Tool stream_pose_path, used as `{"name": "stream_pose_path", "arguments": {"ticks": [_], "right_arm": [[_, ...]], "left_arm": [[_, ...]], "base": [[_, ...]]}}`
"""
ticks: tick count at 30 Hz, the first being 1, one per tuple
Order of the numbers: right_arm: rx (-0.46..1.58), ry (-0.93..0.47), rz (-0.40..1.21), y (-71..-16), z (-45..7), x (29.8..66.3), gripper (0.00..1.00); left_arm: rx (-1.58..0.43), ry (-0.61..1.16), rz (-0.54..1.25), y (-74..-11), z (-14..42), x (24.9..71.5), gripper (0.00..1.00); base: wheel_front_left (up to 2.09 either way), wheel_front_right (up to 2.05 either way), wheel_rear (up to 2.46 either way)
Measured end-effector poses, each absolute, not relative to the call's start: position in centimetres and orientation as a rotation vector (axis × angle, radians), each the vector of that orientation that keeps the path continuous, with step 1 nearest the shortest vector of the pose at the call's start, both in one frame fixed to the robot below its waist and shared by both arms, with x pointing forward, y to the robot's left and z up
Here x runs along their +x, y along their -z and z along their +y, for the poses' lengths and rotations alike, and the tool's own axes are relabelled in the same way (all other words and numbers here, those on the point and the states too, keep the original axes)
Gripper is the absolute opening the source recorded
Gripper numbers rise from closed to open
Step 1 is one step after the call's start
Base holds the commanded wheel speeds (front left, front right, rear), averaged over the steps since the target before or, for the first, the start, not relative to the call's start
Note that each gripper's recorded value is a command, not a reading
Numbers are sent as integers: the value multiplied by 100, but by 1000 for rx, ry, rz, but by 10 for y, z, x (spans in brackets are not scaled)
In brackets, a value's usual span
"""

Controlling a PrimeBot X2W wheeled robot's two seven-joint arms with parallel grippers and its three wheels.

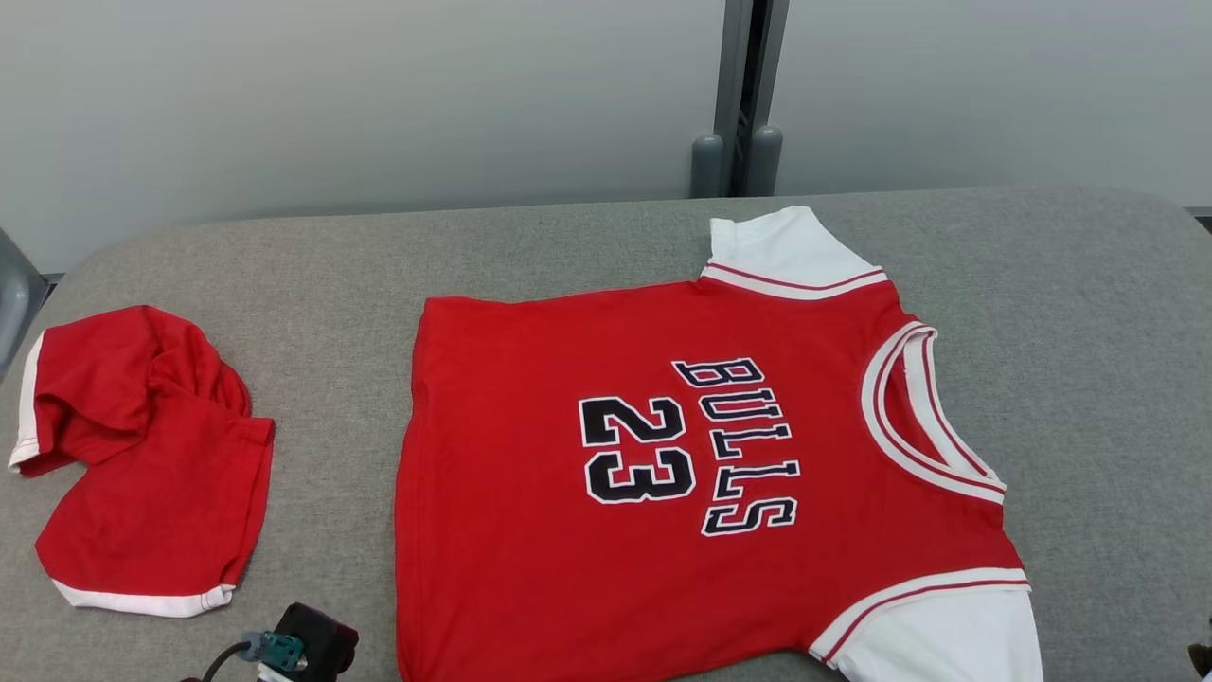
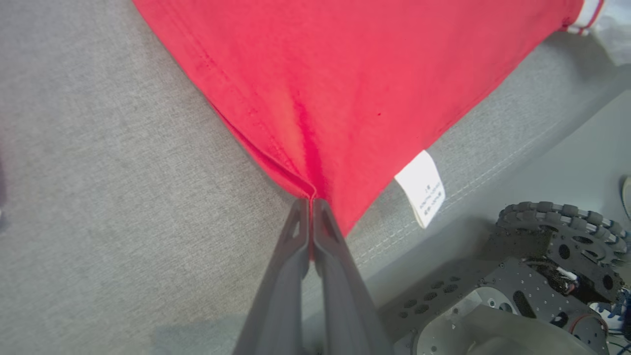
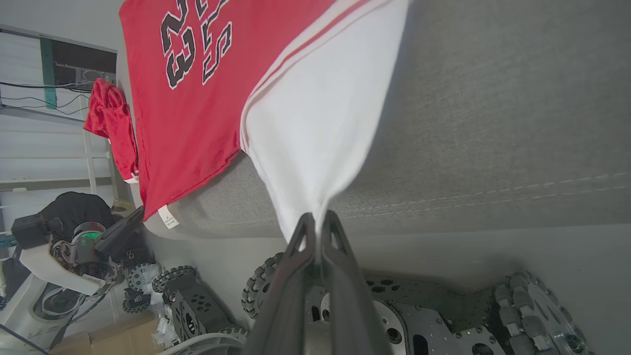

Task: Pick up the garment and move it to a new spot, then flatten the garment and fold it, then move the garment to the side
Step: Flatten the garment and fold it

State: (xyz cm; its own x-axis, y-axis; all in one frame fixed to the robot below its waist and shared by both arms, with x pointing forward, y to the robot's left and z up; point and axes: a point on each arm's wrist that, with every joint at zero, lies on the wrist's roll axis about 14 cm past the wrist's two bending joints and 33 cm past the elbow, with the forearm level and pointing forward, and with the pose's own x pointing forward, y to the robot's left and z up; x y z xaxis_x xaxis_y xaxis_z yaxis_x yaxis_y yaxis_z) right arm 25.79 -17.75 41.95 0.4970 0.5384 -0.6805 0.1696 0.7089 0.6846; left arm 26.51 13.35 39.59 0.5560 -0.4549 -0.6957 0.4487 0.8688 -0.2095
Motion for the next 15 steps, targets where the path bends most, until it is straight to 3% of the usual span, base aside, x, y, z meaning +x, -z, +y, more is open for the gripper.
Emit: {"name": "stream_pose_path", "arguments": {"ticks": [15], "right_arm": [[744, -293, 948, -450, -177, 283, 0]], "left_arm": [[-73, 565, 825, -414, 126, 268, 0]], "base": [[0, 0, 0]]}}
